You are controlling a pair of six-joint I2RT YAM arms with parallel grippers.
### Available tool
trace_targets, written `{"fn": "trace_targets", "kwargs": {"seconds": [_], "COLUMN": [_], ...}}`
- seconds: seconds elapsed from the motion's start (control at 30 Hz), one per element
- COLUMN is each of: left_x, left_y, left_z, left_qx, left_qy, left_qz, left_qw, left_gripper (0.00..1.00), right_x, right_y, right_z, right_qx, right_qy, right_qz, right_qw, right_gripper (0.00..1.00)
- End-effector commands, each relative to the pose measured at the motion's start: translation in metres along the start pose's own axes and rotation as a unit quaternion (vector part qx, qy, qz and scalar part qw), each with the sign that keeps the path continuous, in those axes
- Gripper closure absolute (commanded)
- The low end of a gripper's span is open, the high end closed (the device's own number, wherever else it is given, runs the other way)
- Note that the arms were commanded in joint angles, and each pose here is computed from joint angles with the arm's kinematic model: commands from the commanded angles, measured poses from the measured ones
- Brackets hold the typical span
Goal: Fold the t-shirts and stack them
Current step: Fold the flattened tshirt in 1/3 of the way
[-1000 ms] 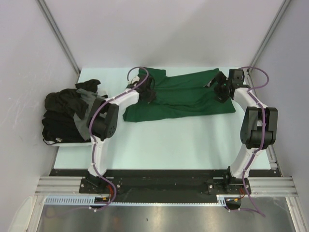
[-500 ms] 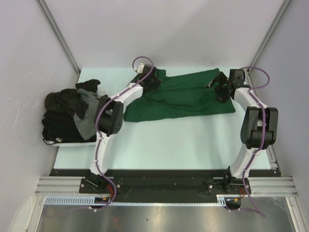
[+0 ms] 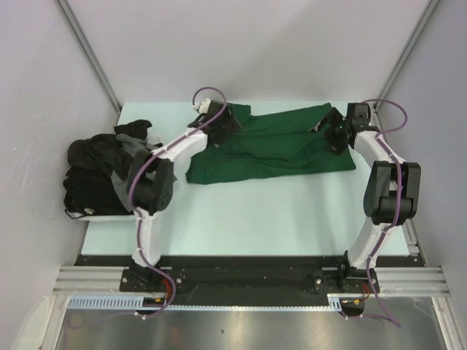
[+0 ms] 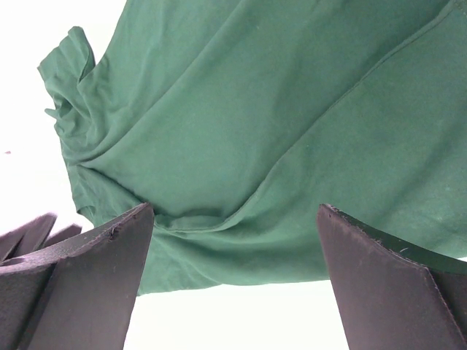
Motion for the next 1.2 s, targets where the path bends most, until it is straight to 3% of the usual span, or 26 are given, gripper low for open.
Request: {"fn": "trace_targets", "kwargs": {"seconds": [0.0,0.3,0.67,0.77,0.83,0.93,1.0,1.17], "left_x": [-0.004,0.005,0.002,0.001,0.001,-0.004,-0.012,-0.039], "left_y": [0.024,-0.025,-0.036,-0.036,-0.036,-0.035,-0.027,-0.008], "left_z": [-0.063,-0.031,-0.001,0.007,0.013,0.023,0.026,0.034], "left_qx": [-0.031,0.039,0.033,0.026,0.021,0.016,0.005,-0.047], "left_qy": [-0.003,0.013,0.043,0.044,0.044,0.038,0.025,-0.009], "left_qz": [-0.031,-0.099,-0.142,-0.146,-0.143,-0.133,-0.127,-0.076], "left_qw": [0.999,0.994,0.988,0.988,0.989,0.990,0.992,0.996], "left_gripper": [0.23,0.27,0.32,0.52,0.72,0.94,1.00,1.00], "right_x": [0.011,0.011,0.010,0.009,0.008,0.005,0.004,-0.002], "right_y": [0.004,0.004,0.013,0.013,0.013,0.014,0.015,0.015], "right_z": [-0.008,-0.006,-0.020,-0.022,-0.023,-0.024,-0.025,-0.024], "right_qx": [-0.003,0.003,-0.009,-0.007,-0.008,-0.009,-0.010,-0.008], "right_qy": [0.018,0.019,0.018,0.016,0.014,0.011,0.010,0.004], "right_qz": [-0.017,-0.020,-0.021,-0.019,-0.020,-0.019,-0.015,-0.011], "right_qw": [1.000,1.000,1.000,1.000,1.000,1.000,1.000,1.000], "right_gripper": [0.01,0.00,0.00,0.00,0.01,0.00,0.00,0.00]}}
Point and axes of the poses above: each gripper's point midway between its finger pads, its own z axis out along the fingers, its own x axis along the line the jaws close on, y = z × x, the point moved 8 cm from there along -z, back along the fingers, and after that the axes turned 10 degrees about z, right-handed, at the moved point
